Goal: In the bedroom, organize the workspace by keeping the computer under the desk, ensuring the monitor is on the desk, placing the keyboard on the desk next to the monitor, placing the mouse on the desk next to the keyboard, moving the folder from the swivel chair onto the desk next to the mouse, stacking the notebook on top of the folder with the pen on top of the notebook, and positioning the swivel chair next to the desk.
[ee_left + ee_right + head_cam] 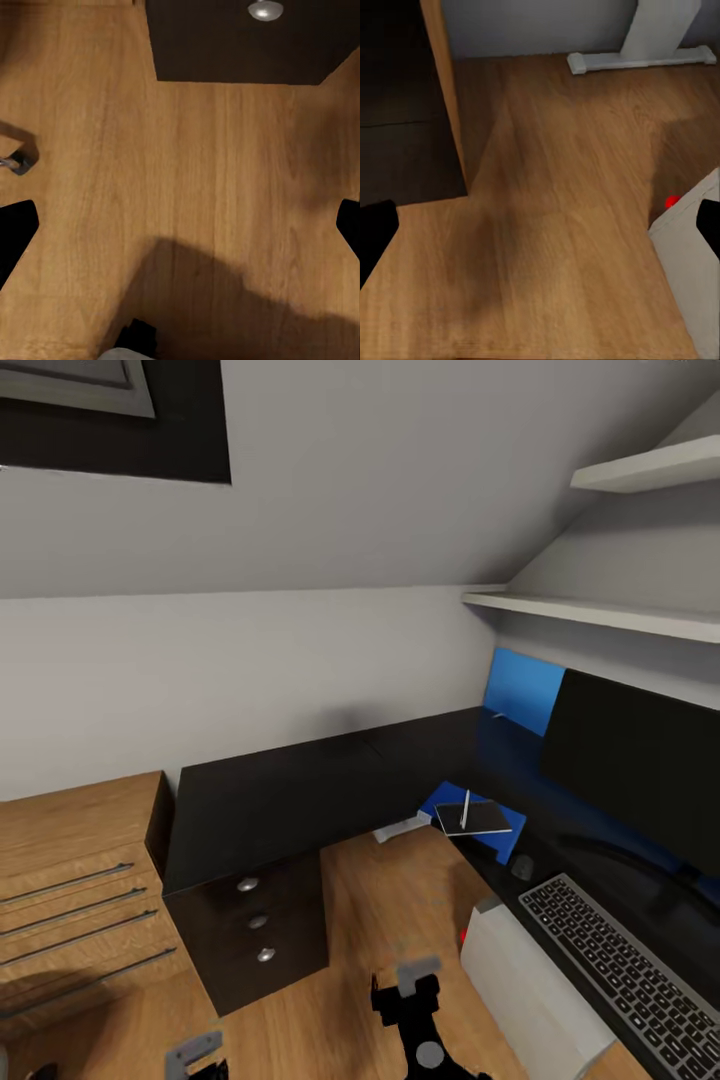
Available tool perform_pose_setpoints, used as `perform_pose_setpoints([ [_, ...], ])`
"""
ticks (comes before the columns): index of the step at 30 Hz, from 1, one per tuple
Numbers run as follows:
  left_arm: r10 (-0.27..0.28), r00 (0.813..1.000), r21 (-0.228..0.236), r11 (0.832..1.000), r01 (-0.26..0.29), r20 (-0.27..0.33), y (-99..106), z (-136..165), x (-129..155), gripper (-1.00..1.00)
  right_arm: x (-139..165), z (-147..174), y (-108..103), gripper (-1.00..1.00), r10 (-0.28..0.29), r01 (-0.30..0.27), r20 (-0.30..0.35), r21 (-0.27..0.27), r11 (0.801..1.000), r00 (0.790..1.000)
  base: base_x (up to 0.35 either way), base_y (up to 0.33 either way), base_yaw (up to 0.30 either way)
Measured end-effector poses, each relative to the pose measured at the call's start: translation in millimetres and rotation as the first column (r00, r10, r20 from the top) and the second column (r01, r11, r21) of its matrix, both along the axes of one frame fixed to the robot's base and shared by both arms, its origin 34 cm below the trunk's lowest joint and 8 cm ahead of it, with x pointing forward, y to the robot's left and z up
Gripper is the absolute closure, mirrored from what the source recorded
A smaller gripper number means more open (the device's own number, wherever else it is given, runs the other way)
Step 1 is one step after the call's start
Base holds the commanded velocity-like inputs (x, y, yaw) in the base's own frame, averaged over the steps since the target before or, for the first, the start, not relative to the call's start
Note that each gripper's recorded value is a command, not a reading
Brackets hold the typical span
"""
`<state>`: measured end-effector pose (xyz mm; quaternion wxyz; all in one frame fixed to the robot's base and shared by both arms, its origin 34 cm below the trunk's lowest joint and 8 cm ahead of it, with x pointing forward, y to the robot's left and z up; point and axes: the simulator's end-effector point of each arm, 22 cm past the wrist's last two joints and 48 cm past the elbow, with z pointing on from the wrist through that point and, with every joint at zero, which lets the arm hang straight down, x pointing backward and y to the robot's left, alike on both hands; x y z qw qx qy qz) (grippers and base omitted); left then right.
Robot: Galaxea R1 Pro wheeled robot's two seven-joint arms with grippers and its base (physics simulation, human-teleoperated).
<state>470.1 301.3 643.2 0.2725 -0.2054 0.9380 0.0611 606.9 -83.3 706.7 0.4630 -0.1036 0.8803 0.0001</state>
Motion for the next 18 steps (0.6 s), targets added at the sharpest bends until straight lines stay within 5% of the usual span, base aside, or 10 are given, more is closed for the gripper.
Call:
perform_pose_setpoints([
  [5,0.025,0.997,0.063,0.998,-0.02,-0.077,15,-33,-58,-1.0,-61,-45,-52,-1.0,-0.018,0.014,-0.042,-0.077,0.997,0.999,0.0,0.0,0.0],
  [10,0.002,0.996,0.119,0.993,0.009,-0.088,16,-44,-93,-1.0,-85,-53,-62,-1.0,-0.011,0.005,-0.069,-0.092,0.996,0.998,0.0,0.0,0.0],
  [18,-0.002,0.993,0.116,0.993,0.016,-0.114,-2,-45,-119,-1.0,-98,-40,-65,-1.0,-0.052,0.051,-0.023,-0.036,0.998,0.998,0.0,0.0,0.0],
])
